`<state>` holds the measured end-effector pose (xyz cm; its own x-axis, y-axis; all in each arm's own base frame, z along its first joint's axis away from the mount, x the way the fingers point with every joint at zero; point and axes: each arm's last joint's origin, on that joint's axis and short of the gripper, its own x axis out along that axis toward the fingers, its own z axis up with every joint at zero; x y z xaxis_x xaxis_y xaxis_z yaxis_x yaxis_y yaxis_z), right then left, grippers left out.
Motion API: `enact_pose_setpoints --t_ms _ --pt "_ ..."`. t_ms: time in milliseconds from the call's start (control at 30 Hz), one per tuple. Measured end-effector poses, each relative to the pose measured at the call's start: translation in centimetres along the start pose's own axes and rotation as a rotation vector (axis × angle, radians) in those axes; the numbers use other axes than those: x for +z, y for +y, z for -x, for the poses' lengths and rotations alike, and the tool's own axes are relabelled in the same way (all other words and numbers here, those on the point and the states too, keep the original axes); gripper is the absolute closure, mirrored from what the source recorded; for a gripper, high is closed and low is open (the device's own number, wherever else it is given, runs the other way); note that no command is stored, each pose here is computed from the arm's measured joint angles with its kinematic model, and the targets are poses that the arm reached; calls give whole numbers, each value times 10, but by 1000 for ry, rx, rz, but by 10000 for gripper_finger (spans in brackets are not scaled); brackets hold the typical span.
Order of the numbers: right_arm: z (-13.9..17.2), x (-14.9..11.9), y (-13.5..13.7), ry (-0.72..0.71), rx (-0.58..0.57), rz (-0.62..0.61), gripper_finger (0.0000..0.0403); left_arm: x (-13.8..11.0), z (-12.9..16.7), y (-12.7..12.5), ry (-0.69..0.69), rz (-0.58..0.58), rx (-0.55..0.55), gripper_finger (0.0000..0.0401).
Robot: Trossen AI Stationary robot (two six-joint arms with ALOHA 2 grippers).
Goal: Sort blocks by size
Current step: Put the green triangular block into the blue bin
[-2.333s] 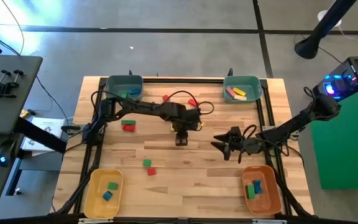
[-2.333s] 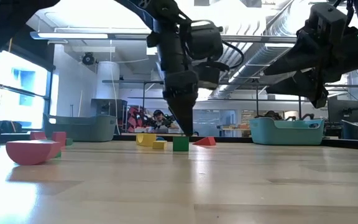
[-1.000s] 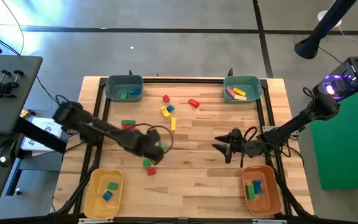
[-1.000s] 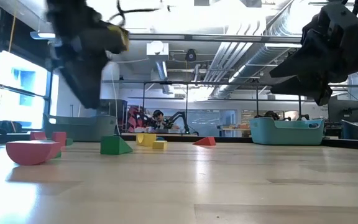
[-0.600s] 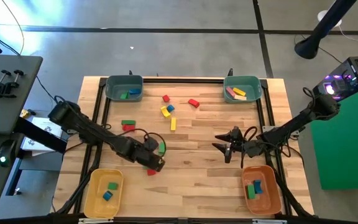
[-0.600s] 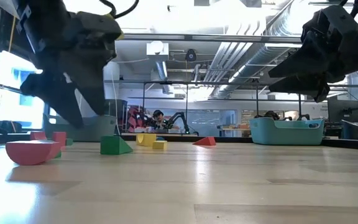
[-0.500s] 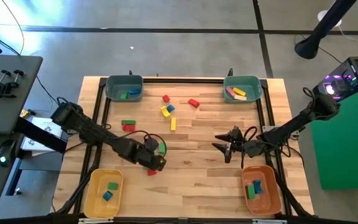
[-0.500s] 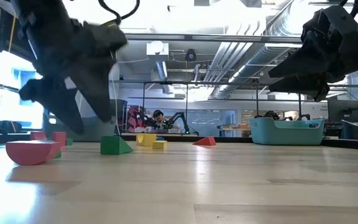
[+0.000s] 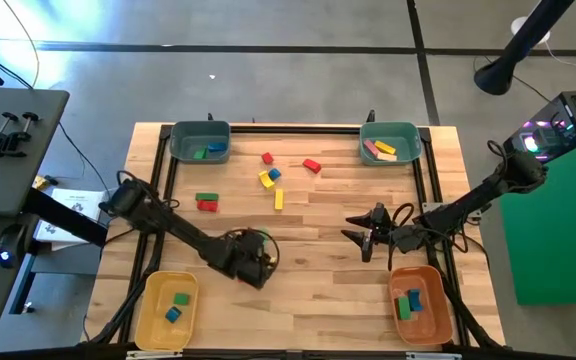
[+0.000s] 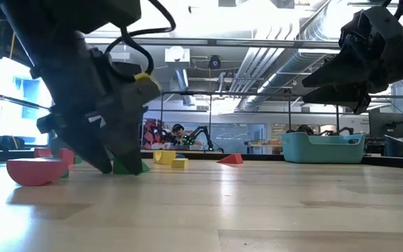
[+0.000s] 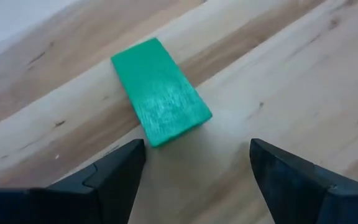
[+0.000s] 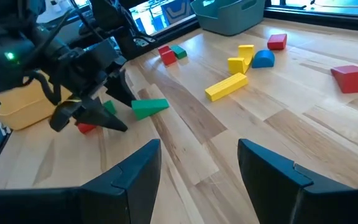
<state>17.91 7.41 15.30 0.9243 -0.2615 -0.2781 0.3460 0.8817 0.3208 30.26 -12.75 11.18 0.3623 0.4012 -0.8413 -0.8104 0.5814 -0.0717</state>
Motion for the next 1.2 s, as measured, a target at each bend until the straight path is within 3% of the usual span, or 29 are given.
enact_pose_setpoints --t_ms 367,500,700,833,933,1033,1200 --pt "0 0 0 2 -1 -22 194 -9 -16 24 -213 79 128 130" --pt "0 0 0 2 -2 -22 194 -14 -18 31 -240 76 120 179" --pt "0 0 0 -1 -3 -24 194 -14 -16 28 -236 9 120 301" --pt "0 1 -2 -23 -41 -23 194 -10 -4 22 -219 -57 143 303" --pt "-1 2 -2 -34 -50 -53 194 10 23 20 -214 -131 173 303" --pt "-1 2 -2 -37 -51 -74 194 46 54 26 -234 -190 206 303" --pt "-1 2 -2 -40 -46 -85 194 117 92 69 -163 -216 270 303"
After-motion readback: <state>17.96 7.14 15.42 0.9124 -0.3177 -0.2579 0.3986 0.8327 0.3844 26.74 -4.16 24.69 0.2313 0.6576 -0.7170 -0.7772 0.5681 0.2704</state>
